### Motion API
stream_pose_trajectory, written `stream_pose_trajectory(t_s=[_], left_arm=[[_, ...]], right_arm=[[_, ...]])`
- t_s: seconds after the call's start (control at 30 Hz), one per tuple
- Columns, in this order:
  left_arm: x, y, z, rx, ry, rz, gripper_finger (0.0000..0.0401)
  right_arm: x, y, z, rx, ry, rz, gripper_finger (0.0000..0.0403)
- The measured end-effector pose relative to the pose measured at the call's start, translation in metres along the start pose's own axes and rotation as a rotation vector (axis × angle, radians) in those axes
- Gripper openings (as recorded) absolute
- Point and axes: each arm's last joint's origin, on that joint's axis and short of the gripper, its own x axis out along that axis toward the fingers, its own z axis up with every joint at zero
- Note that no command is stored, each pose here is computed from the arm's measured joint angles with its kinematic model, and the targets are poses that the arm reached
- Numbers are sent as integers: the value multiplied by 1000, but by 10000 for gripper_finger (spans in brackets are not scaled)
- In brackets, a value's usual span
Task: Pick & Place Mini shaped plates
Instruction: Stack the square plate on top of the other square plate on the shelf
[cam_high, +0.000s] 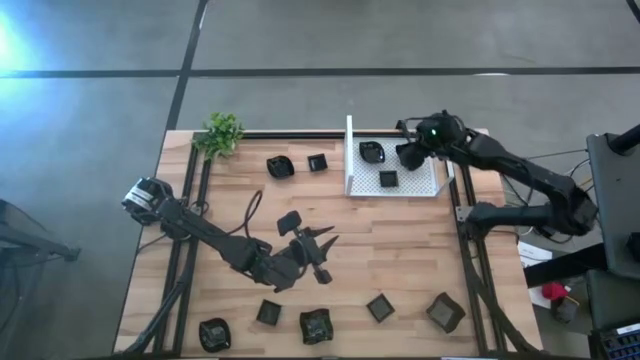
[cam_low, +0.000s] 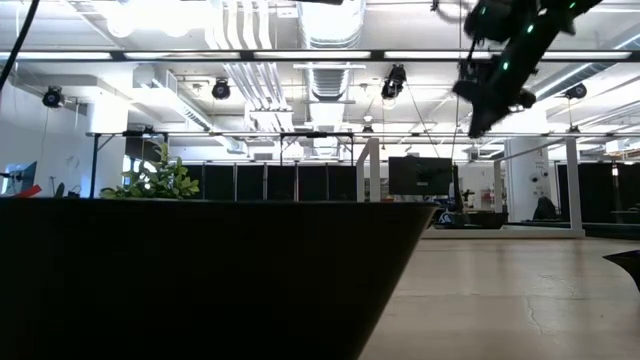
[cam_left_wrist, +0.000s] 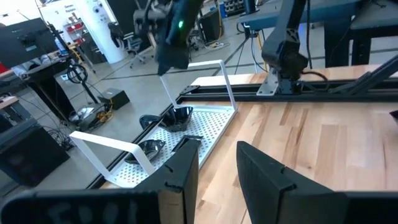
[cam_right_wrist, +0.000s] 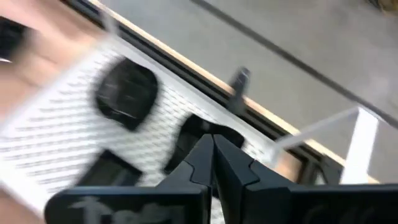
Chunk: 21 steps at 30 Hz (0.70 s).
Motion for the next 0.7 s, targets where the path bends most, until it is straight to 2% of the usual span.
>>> stream_pose_trajectory(t_s=[0.3, 0.43, 0.7], left_arm=[[0, 0, -3, 21, 18, 10, 106], [-2, 0, -4, 33, 25, 7, 106], [-14, 0, -13, 43, 96, -15, 106]], right_arm=[[-56, 52, -16, -117, -150, 290, 8], [-73, 76, -33, -201, -162, 393, 8], [-106, 113, -72, -287, -179, 562, 8]])
